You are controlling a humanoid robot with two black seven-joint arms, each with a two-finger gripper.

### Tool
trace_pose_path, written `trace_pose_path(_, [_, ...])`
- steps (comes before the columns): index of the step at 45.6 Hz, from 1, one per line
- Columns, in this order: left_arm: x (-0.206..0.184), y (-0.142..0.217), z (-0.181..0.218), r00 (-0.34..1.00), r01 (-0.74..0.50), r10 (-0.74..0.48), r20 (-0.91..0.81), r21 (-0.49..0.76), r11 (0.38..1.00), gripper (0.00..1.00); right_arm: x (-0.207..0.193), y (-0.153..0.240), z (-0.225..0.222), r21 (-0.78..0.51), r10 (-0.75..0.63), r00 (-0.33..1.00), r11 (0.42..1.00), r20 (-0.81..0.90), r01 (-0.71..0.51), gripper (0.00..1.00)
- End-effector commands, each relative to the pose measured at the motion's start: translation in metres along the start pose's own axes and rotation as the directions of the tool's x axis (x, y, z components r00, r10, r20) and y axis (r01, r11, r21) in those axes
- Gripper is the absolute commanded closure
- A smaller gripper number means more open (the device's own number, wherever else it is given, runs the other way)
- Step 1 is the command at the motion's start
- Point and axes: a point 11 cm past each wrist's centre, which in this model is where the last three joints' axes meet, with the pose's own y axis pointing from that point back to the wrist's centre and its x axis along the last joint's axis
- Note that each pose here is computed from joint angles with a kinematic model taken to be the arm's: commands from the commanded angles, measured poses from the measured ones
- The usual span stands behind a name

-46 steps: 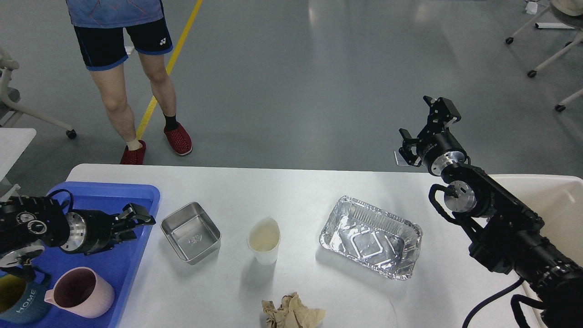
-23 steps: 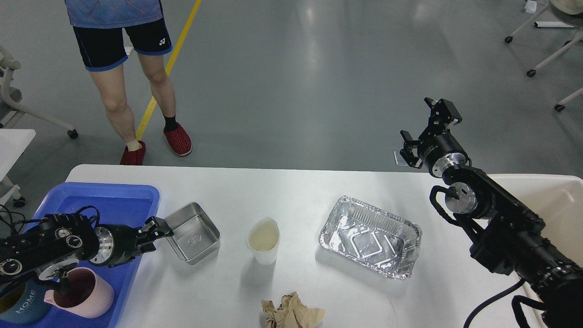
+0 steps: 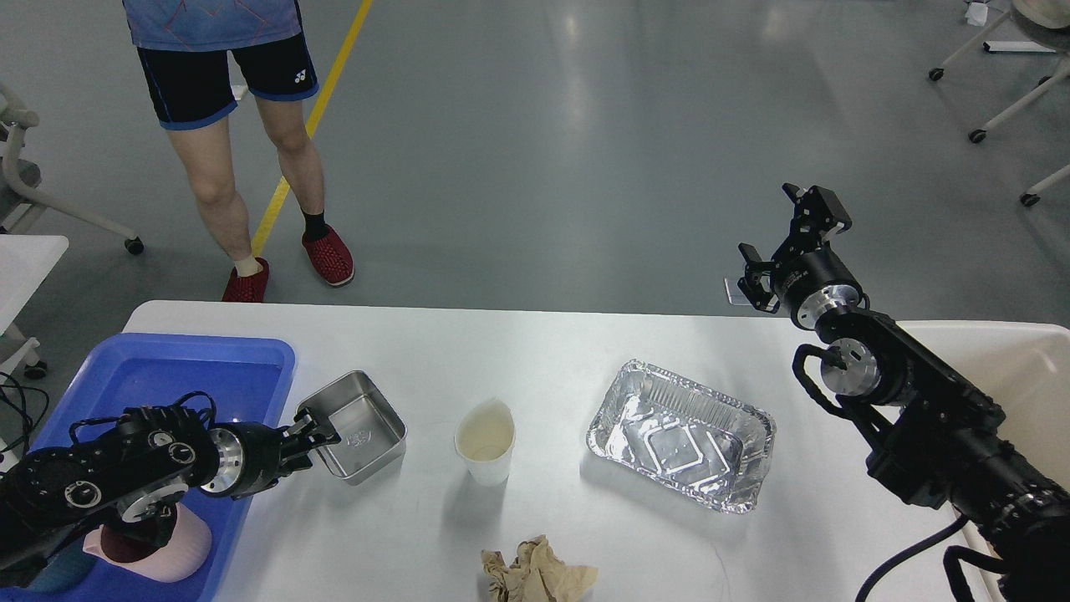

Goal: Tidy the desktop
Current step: 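Grasp the steel tin with the left gripper and lift it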

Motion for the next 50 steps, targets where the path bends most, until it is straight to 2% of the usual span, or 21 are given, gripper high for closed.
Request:
trace_pose_path(1, [-0.004,-0.002,0.005,1.0,0.015,-0.015,0.006,-0.002,1.0,0.71,0.001,0.0,0.0,0.0,0.002,1.0,1.0,-0.001,-0.002,0.0])
trace_pose_path(9, [-0.004,-0.002,0.004,1.0,0.019,-0.019,0.007,0.001,1.0,0.82,0.003,0.001,0.002,-0.003,0.007,1.0,1.0,0.001,-0.007,0.0])
trace_pose_path(17, [-0.006,-0.002,0.002,1.0,0.027,-0.027,0.009,0.007,1.0,0.98,0.004,0.001,0.002,-0.004,0.01,1.0,1.0,0.0,-0.01,0.0])
trace_pose_path(32, [0.004,0.005,-0.002,1.0,0.014,-0.014,0.015,0.028,1.0,1.0,0.006,0.001,0.001,-0.003,0.013,1.0,1.0,-0.002,-0.013,0.0])
trace_pose_path(37, [0.024,0.024,-0.013,1.0,0.002,-0.003,0.021,0.055,0.998,1.0,0.005,0.001,0.001,-0.002,0.013,1.0,1.0,-0.002,-0.013,0.0])
trace_pose_path(50, [0.097,0.116,0.026,0.989,-0.068,0.068,0.134,-0.004,0.998,1.0,0.002,0.0,0.001,-0.002,0.009,1.0,1.0,0.0,-0.009,0.0])
